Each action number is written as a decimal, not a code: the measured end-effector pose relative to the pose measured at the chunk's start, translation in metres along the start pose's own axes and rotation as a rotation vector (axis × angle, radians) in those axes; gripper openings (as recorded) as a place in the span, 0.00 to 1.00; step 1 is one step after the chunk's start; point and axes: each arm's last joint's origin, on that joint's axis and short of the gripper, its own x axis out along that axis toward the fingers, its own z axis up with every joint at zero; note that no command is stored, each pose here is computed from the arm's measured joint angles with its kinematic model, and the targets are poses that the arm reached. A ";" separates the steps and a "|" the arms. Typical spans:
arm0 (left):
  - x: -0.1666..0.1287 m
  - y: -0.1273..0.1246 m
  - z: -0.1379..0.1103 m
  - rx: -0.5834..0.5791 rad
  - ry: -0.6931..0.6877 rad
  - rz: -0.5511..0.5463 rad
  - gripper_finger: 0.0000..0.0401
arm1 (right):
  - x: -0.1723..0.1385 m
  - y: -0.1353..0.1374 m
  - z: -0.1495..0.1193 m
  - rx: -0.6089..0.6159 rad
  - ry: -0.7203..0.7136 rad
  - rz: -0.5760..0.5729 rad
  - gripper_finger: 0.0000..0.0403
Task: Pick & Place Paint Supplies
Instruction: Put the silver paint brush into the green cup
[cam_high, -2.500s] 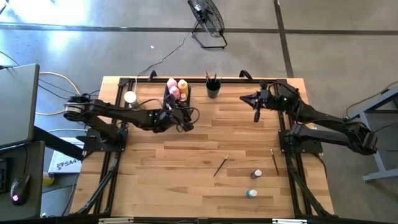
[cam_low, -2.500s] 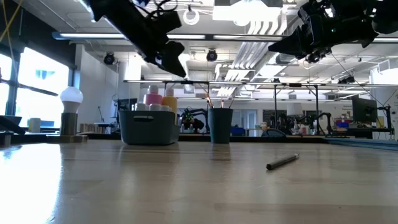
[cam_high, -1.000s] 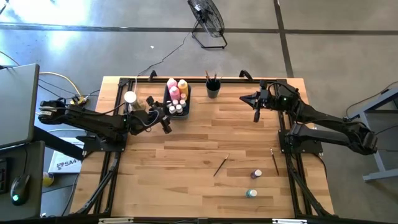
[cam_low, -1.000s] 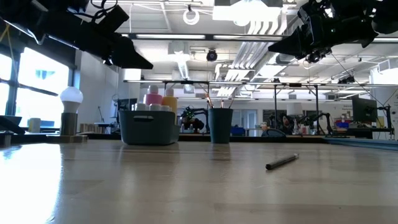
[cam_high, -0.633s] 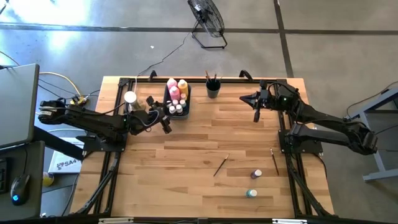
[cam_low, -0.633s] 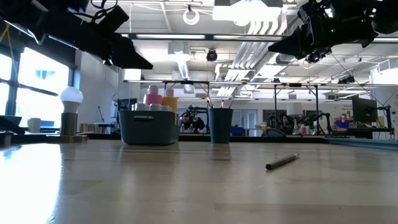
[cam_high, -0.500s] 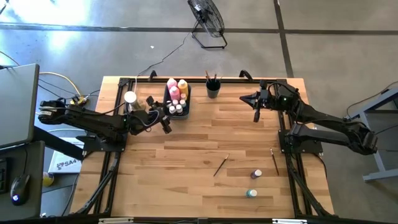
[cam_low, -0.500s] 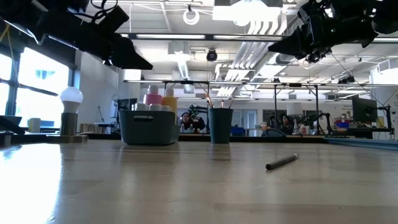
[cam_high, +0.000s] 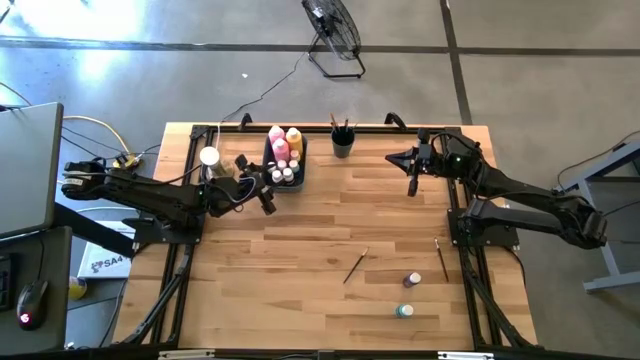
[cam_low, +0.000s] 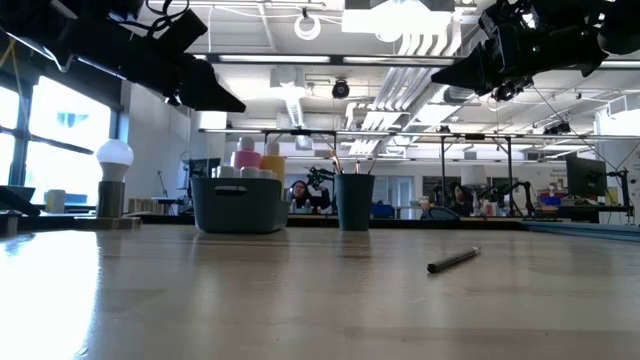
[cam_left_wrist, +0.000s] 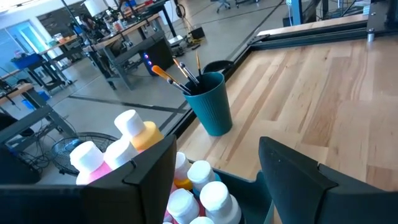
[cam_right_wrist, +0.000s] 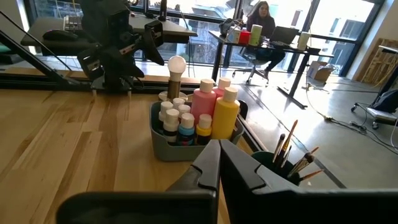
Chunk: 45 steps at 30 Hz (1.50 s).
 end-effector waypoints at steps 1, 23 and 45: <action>0.000 0.000 0.000 -0.002 0.000 0.000 0.56 | 0.000 0.000 0.000 0.000 0.000 0.000 0.00; 0.000 0.000 -0.004 0.004 0.041 0.014 0.56 | 0.000 0.000 -0.001 0.108 0.007 0.004 0.00; -0.001 -0.001 -0.013 0.056 0.116 0.010 0.56 | -0.007 0.020 0.044 0.203 0.349 -0.166 0.00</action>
